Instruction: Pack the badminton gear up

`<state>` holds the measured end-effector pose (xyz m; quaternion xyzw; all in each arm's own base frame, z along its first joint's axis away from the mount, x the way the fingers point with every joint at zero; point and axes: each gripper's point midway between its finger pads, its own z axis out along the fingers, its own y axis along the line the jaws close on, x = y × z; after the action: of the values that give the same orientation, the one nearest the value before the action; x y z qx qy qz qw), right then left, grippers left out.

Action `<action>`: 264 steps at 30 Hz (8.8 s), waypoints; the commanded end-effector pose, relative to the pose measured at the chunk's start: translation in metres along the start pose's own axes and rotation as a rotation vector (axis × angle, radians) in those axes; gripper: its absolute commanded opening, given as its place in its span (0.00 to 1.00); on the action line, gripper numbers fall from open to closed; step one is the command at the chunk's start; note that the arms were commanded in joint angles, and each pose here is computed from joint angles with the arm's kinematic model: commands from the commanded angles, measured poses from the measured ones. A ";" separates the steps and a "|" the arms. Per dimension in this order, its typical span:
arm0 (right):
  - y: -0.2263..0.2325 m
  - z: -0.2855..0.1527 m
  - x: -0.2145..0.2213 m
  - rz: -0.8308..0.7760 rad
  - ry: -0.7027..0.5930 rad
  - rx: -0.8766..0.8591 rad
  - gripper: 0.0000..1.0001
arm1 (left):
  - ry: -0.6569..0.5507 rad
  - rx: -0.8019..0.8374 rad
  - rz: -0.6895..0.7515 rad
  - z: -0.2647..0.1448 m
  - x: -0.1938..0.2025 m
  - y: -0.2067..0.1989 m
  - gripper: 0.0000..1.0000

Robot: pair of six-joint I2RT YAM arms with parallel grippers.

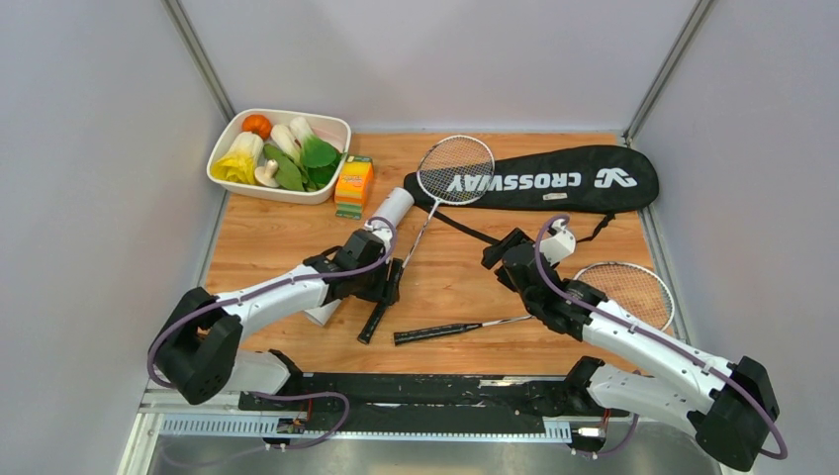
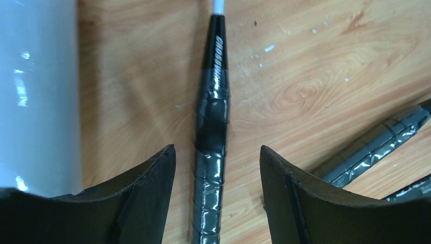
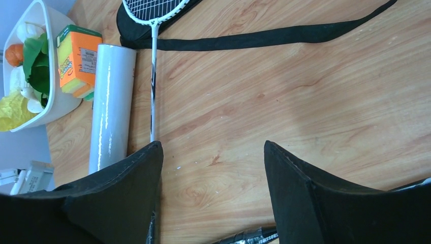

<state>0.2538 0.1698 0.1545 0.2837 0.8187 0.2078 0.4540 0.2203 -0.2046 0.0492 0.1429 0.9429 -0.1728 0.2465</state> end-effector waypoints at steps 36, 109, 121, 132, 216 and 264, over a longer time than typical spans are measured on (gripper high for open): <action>0.094 0.007 0.085 0.069 0.309 -0.564 0.74 | -0.284 0.256 -0.032 -0.041 -0.057 -0.078 0.00; 0.015 -0.082 -0.065 -0.184 -0.144 -0.486 0.00 | -0.253 -0.054 0.844 0.131 -0.306 -0.074 0.70; 0.020 -0.089 -0.078 -0.165 -0.184 -0.491 0.00 | -0.138 -0.017 0.859 0.187 -0.264 -0.060 0.63; 0.020 -0.093 -0.082 -0.147 -0.199 -0.496 0.00 | -0.117 0.011 0.782 0.205 -0.248 -0.061 0.36; -0.082 -0.027 0.062 -0.020 0.298 -0.158 0.00 | -0.366 0.049 -0.289 0.029 -0.166 -0.111 0.00; -0.035 -0.082 0.027 0.084 0.470 -0.395 0.00 | -0.541 0.205 -0.296 0.030 -0.215 -0.159 0.00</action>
<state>0.1839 0.1484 0.1577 0.1333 0.8426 0.4038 0.3303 0.3368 -0.3928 0.1468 -0.0101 0.8522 -0.3203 0.4136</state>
